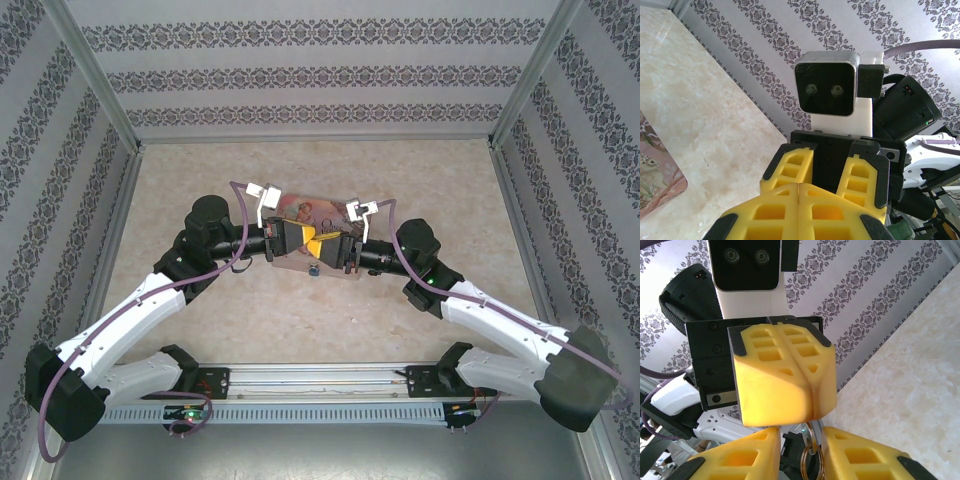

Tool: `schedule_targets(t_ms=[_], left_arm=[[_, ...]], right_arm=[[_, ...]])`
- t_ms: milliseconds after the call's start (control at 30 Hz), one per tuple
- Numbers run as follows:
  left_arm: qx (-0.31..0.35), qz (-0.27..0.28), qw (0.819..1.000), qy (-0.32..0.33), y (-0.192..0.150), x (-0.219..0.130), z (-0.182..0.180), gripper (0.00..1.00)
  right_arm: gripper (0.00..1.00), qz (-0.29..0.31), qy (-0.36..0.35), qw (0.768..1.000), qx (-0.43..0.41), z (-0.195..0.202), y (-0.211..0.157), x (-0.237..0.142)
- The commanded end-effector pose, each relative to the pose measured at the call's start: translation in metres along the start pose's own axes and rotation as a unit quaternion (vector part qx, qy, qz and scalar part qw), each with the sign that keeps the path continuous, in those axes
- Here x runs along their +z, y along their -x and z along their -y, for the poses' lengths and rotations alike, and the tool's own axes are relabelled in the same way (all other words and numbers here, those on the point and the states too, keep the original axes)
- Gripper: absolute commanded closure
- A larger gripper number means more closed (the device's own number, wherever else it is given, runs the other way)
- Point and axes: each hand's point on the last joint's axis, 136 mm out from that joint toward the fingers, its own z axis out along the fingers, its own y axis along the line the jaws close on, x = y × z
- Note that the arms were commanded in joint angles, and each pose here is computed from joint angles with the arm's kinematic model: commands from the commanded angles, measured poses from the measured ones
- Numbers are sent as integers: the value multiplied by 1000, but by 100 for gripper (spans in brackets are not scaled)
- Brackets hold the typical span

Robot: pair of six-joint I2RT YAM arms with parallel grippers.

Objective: Unlock a padlock with a key

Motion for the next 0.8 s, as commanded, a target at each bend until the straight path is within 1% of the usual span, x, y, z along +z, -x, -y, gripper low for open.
schedule_targets(t_ms=[0,233,433,500,533,767], left_arm=[[20,7,1000,-11,3,-5,5,100],[20,7,1000,-10,3,-5,5,100],[21,8,1000,-10,4,-5,6,100],[21,12,1000,-7,5,-7,5,100],[22,15,1000,-4,6,-7,5,100],[25,29,999,2,10,-13,5,88]], right_arm=[[73,16,8,1000,-24,-12,10,-3],[82,16,-4,1000,-22,-7,10,-5],[97,16,-12,1000,-19,-3,8,-6],[100,16,-19,999,-20,0,7,-7],[100,16,-26,999,-19,3,6,-8],[100,15,-58,998,-18,16,1,-13]])
